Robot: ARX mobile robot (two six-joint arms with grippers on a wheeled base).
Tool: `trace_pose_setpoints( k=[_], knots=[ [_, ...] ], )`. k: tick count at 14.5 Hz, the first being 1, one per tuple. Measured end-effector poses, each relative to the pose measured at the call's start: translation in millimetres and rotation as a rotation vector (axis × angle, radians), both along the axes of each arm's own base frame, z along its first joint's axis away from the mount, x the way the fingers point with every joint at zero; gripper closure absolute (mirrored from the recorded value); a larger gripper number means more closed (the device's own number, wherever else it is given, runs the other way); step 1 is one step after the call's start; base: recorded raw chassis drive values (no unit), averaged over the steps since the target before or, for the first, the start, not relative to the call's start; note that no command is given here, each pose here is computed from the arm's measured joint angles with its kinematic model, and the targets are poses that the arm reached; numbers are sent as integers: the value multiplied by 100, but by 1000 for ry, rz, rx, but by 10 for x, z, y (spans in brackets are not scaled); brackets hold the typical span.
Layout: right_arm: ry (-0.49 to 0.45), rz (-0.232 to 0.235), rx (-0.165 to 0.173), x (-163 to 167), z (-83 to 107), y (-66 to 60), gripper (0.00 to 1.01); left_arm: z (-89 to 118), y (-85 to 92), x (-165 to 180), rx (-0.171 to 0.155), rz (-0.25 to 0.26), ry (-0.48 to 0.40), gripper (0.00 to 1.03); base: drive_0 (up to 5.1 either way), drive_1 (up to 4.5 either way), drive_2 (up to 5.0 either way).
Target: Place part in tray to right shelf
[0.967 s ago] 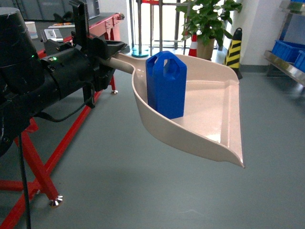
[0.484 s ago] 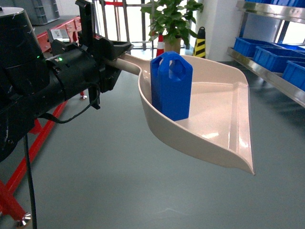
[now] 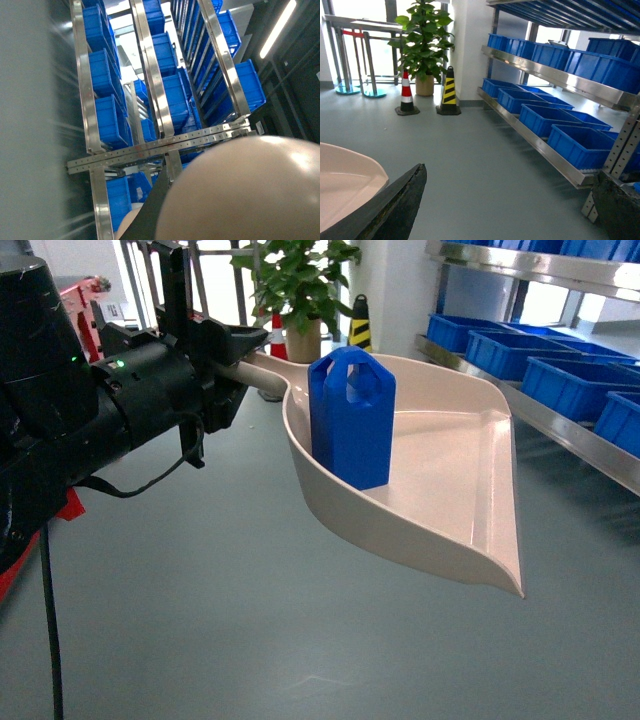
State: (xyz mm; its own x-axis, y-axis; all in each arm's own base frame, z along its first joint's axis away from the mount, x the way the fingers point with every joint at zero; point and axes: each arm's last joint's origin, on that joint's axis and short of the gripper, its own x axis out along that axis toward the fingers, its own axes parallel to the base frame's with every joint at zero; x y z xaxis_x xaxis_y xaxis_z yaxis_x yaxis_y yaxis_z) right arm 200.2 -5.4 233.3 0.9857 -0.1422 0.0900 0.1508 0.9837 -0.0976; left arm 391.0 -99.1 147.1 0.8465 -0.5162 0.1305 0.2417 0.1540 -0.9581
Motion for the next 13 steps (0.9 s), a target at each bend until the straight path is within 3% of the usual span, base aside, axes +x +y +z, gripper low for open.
trace_pose_setpoints(
  k=[13],
  knots=[
    [0, 1, 0, 0, 0, 1, 3, 0, 0, 0, 0, 0, 0, 90, -157, -157, -157]
  ],
)
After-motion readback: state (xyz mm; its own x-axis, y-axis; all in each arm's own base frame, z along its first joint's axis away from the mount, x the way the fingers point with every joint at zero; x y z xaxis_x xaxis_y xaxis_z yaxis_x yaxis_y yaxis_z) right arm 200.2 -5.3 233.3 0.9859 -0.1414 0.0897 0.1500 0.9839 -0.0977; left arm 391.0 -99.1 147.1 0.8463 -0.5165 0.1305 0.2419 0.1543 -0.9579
